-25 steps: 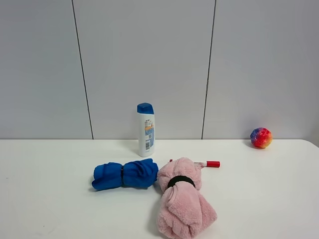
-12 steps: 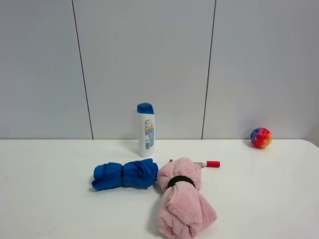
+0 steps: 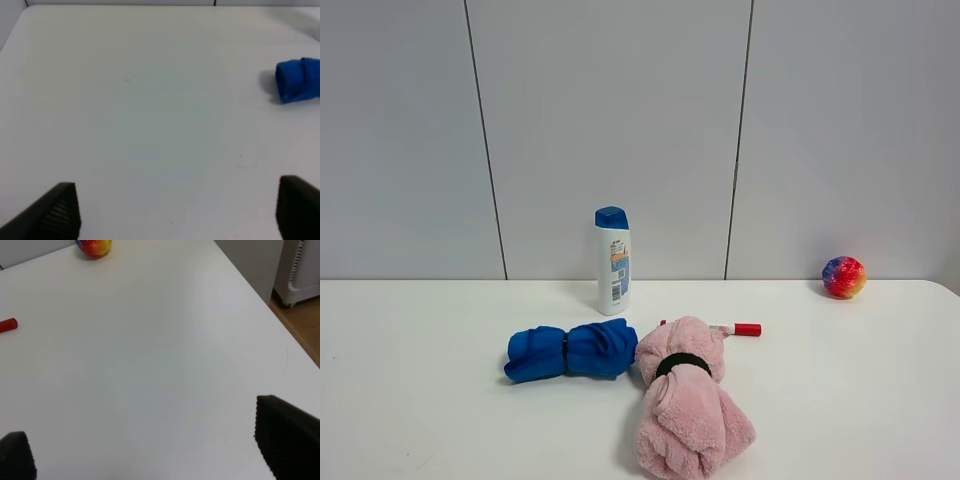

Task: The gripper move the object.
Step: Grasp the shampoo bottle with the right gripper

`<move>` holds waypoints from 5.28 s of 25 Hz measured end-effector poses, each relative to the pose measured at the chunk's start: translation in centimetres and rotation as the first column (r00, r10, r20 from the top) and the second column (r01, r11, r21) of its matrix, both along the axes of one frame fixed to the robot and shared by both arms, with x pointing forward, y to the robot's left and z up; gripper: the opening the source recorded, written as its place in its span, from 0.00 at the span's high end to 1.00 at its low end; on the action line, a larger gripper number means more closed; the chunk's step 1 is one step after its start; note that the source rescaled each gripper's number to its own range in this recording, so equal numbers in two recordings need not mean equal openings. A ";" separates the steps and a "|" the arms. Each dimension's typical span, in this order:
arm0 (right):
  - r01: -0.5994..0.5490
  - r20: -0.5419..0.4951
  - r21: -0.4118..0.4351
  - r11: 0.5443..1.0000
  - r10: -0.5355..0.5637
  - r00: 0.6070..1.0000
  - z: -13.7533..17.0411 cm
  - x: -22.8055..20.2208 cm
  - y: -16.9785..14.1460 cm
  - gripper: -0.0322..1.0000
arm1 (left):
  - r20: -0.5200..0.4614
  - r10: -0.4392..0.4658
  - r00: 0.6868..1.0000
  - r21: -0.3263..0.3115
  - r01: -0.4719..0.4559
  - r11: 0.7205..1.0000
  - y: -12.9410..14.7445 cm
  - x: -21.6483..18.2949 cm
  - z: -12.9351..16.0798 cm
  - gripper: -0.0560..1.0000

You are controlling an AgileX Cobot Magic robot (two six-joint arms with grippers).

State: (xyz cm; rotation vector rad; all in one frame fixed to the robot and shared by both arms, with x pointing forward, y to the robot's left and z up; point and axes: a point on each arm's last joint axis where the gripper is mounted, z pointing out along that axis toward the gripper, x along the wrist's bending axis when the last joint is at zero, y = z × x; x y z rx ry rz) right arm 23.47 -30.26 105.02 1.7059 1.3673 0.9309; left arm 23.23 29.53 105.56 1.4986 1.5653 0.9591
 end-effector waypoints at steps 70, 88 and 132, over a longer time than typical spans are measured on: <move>-0.716 0.256 -0.031 0.697 0.698 0.669 17.1 19.1 6.1 0.01 | 0.000 0.000 1.000 0.000 0.000 1.000 0.0 0.0 0.0 0.00; -0.724 -0.005 -0.312 0.615 0.761 0.649 2.4 34.4 20.4 0.00 | 0.000 0.000 1.000 0.000 0.000 1.000 0.0 0.0 0.0 0.00; -0.665 -0.076 -0.346 0.661 0.687 0.723 -14.1 45.7 28.3 0.00 | 0.000 0.000 1.000 0.000 0.000 1.000 0.0 0.0 0.0 0.00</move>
